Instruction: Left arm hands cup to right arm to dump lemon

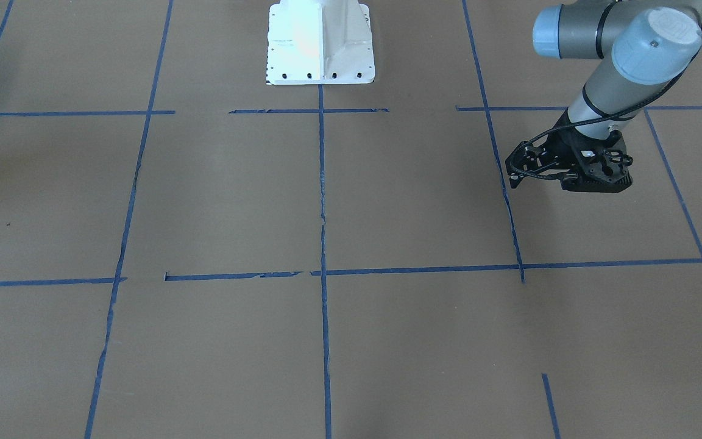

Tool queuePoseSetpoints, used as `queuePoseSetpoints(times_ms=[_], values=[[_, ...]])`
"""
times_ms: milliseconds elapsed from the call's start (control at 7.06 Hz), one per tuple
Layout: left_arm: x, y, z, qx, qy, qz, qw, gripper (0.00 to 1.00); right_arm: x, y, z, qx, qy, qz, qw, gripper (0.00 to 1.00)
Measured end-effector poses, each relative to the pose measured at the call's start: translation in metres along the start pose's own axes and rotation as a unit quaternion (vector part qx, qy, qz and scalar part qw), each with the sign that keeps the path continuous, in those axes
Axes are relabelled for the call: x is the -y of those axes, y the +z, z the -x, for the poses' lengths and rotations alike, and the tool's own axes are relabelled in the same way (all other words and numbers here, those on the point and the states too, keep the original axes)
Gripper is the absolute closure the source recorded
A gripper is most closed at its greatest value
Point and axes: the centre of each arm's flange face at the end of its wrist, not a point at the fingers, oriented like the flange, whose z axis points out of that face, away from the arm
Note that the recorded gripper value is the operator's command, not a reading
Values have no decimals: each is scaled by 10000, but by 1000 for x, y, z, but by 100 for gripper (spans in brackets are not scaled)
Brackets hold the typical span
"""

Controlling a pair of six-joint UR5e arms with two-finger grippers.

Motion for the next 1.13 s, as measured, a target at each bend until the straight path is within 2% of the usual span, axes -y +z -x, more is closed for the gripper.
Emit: queuePoseSetpoints(times_ms=[142, 283, 425, 566, 708, 850, 991, 1133], values=[[0, 1, 0, 5, -4, 5, 10000, 0, -3, 0, -3, -149, -750, 150, 9970, 100], [1, 2, 1, 11, -8, 11, 10000, 0, -5, 1, -6, -320, -1477, 313, 9880, 100], [1, 2, 1, 16, -9, 16, 10000, 0, -8, 7, -5, -519, -2158, 444, 9740, 100], [1, 2, 1, 15, -10, 19, 10000, 0, -14, 25, 7, -726, -2768, 564, 9565, 98], [1, 3, 1, 8, -11, 27, 10000, 0, -24, 48, 27, -930, -3339, 709, 9353, 95], [1, 3, 1, 0, -12, 39, 10000, 0, -35, 68, 46, -1095, -3959, 903, 9073, 95], [1, 3, 0, -10, -11, 50, 10000, 0, -45, 91, 62, -1161, -4531, 1114, 8768, 95], [0, 1, -1, -40, 12, 41, 10000, 0, -54, 121, 74, -1149, -4968, 1308, 8502, 95]])
